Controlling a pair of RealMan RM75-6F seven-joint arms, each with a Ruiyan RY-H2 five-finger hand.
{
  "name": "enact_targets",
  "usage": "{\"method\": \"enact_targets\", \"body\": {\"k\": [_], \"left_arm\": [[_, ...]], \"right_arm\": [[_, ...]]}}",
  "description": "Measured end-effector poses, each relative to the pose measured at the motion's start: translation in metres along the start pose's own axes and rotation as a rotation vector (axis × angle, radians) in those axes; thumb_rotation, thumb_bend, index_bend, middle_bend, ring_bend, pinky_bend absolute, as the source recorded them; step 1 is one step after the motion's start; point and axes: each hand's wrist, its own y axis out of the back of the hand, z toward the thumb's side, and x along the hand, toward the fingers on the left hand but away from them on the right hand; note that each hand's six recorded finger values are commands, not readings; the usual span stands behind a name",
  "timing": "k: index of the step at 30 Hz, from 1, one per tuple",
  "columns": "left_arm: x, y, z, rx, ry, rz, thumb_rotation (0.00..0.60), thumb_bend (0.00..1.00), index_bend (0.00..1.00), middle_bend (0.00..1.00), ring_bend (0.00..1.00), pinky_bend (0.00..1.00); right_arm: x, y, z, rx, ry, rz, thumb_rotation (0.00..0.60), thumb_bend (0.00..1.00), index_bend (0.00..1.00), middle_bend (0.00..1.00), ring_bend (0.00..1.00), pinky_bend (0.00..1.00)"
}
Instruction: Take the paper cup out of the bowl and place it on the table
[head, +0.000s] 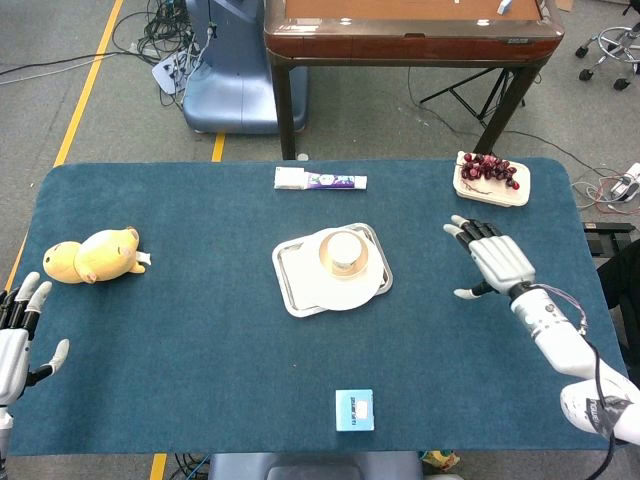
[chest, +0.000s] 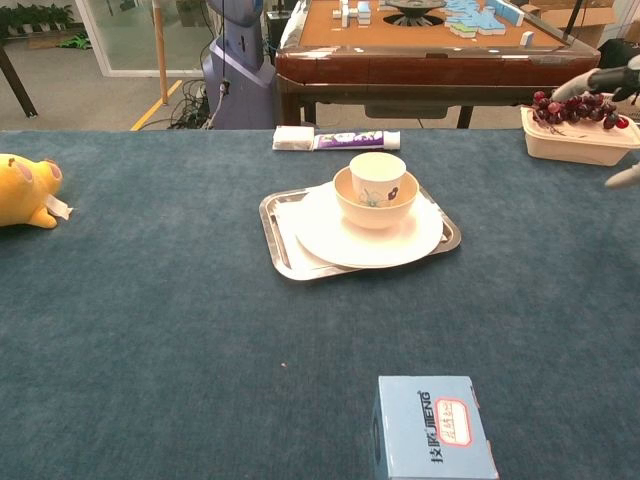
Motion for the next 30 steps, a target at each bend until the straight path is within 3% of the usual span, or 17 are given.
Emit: {"method": "enact_targets", "body": {"k": [11,30], "left_arm": [[0.000,0.006,-0.008,-0.018,0.017,0.007,0.600,0.32,0.00,0.00,0.00,0.00],[-0.002,0.008,-0.010,-0.039,0.010,0.002,0.600,0.32,0.00,0.00,0.00,0.00]], "right_arm": [[-0.065,0.009,0.057,0.029,0.083,0.077,0.600,0.16,0.00,0.05,0.00,0.07],[-0.122,0.003,0.123,0.076,0.153,0.146,0.600,0.16,0.01,0.06,0.00,0.07]]}}
